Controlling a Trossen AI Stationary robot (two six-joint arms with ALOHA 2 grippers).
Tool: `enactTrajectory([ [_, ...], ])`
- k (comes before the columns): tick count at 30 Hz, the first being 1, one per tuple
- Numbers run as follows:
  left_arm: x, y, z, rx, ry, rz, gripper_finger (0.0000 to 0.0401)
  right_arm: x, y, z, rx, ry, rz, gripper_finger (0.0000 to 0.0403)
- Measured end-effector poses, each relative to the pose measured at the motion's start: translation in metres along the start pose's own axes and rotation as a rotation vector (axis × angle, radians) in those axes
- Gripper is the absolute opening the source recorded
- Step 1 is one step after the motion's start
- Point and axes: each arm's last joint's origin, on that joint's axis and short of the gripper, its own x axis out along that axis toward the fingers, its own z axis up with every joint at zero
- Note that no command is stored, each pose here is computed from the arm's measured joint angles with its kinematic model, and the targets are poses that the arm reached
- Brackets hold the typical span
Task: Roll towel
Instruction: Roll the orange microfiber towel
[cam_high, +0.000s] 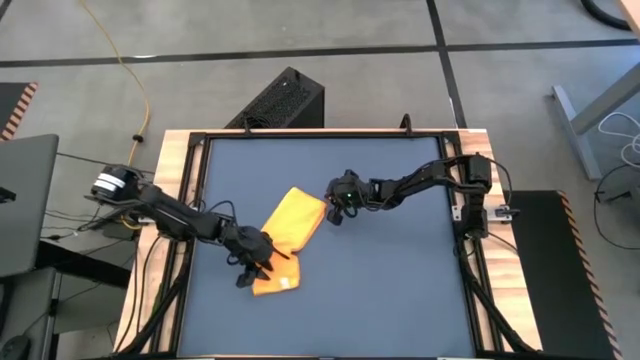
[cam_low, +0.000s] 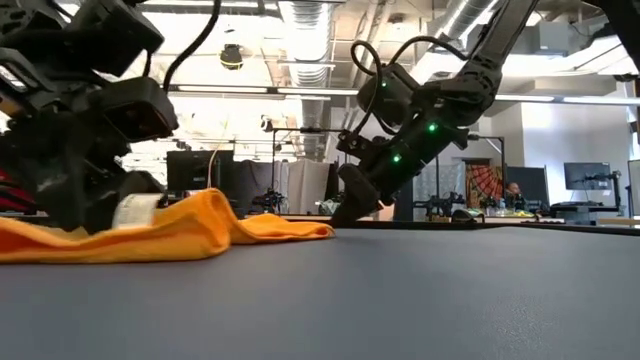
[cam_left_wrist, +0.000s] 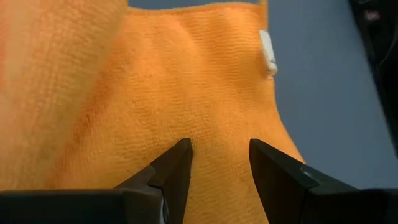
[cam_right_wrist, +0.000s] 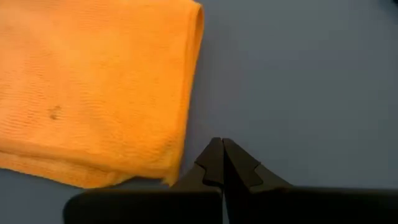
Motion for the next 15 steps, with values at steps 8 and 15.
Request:
enactTrajectory([
  [8,-0.027,-0.005,-0.001,0.026,-0.001,0.092,0.0155,-0.013,0.018,0.013,-0.009,-0.092,-0.005,0.0017],
  [15,-0.021,-0.013,0.012,0.085,-0.159,0.083,0.0155,-0.014,0.046,0.002,-0.016,-0.062,0.067,0.0017],
])
